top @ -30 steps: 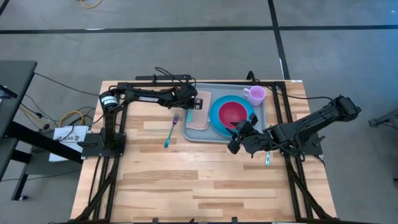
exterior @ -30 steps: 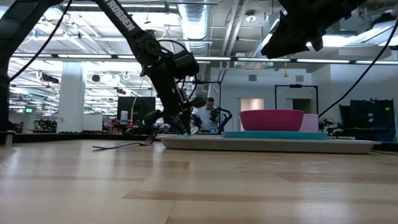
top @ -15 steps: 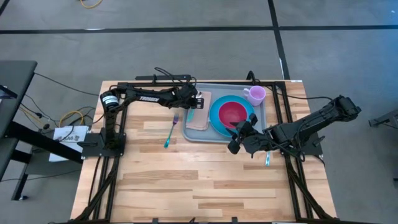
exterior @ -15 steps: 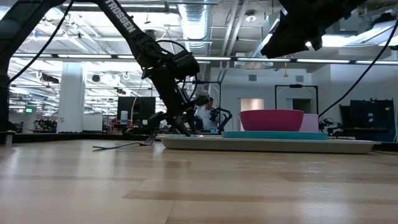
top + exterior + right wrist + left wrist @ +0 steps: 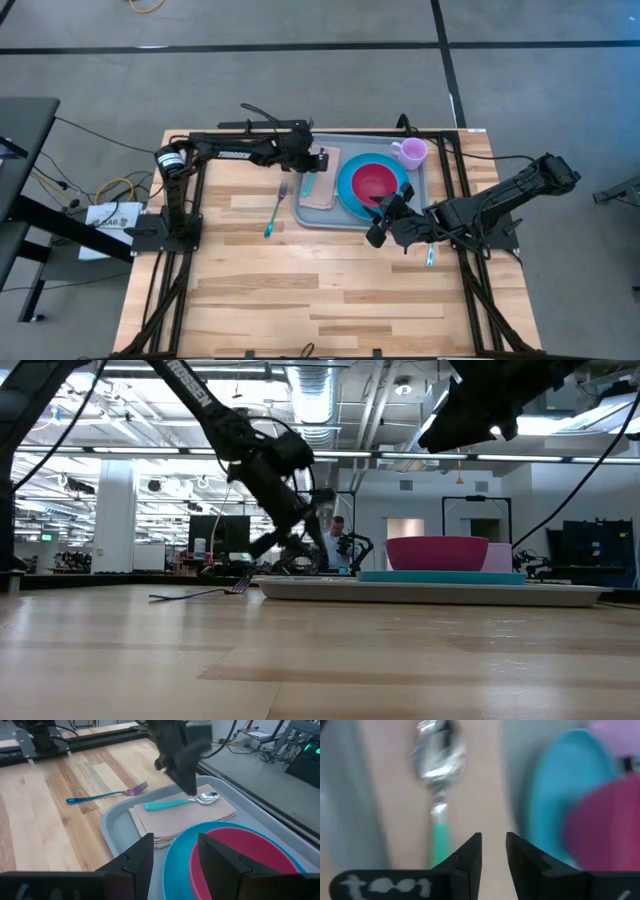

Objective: Set up tray
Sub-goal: Put the blue fork on the brown napkin to the right of the light blue spoon

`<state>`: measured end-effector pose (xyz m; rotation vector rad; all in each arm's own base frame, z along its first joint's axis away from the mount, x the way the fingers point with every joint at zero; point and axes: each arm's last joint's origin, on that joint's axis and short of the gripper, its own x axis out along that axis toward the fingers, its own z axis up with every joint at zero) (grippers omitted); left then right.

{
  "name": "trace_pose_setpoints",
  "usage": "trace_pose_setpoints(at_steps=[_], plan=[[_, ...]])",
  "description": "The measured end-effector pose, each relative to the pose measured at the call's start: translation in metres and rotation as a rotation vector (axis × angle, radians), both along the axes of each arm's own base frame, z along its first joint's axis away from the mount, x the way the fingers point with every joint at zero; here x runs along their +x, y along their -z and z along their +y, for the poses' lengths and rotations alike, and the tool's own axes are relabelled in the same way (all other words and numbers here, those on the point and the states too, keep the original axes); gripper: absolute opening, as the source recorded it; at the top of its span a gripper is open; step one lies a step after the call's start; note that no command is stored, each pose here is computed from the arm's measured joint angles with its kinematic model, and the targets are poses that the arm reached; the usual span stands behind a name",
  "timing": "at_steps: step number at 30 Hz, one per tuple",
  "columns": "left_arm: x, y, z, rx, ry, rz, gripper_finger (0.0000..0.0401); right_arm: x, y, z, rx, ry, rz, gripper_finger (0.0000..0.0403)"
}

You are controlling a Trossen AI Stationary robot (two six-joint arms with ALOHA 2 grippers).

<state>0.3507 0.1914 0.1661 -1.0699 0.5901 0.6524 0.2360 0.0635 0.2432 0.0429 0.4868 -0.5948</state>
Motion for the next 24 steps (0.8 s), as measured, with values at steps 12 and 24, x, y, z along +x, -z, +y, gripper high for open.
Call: trace_pose_setpoints(at_steps=[12,24], plan=[[-0.056,-0.098,-0.021,0.33,0.243,0.095,0.0075,0.0,-0.004,0.002,0.088,-0.043,0.0,0.0147],[-0.114,-0.137,-0.094,0.758,0.04,0.532,0.0075,-0.028,0.014,0.002,0.353,0.279,0.074,0.0147]])
